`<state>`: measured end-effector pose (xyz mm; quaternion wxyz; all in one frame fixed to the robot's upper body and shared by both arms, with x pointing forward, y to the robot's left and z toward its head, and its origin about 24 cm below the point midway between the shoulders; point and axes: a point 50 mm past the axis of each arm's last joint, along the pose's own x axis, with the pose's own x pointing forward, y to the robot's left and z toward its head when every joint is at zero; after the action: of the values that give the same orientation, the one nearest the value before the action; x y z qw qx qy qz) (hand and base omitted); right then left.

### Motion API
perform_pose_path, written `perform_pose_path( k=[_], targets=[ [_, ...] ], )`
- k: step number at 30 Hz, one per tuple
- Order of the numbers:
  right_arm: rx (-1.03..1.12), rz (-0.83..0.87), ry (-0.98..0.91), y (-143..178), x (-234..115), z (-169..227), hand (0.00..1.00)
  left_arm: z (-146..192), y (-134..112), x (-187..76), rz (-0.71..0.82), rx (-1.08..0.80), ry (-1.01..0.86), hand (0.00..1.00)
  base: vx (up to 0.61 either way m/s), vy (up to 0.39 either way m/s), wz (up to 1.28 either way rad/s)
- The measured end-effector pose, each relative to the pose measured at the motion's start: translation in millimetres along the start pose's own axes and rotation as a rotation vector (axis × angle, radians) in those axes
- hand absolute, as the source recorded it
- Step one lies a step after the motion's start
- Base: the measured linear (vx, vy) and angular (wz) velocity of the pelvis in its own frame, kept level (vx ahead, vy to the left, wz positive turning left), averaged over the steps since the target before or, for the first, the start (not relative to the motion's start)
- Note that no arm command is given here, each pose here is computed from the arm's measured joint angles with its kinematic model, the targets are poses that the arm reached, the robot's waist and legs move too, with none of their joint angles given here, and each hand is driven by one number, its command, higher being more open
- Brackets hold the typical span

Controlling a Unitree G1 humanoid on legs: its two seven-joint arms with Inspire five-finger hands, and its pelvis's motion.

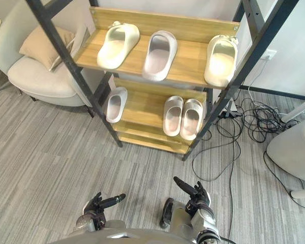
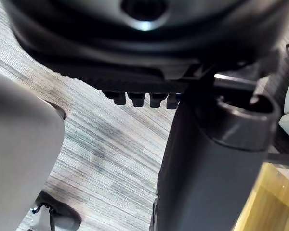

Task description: Organize the slippers on the shoe rack

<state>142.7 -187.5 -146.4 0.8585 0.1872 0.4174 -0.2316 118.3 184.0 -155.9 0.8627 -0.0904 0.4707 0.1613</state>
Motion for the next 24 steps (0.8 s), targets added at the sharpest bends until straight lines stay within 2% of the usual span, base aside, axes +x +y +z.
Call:
perform_pose_path(
  k=[5,11,15,19,24],
  targets=[
    [-0.008,-0.011,0.041,-3,-3,-11,1.0,8,5,0,0.015,-0.041,-0.045,1.0,0.27,-0.101,0.13],
    [-0.015,-0.016,0.062,-2,-2,-13,1.0,17,3,2,0.006,-0.03,-0.076,1.0,0.26,0.207,-0.4],
    [-0.041,0.02,0.085,10,-4,-20,1.0,21,8,3,0.014,0.015,-0.08,1.0,0.22,0.149,-0.04],
    [-0.05,0.054,0.098,21,-6,-26,1.0,19,8,3,0.017,0.017,-0.074,1.0,0.08,0.033,-0.29],
    [-0.093,0.044,0.089,13,-5,-24,1.0,20,6,3,-0.009,0.057,-0.074,1.0,-0.01,0.014,-0.3]
  ],
)
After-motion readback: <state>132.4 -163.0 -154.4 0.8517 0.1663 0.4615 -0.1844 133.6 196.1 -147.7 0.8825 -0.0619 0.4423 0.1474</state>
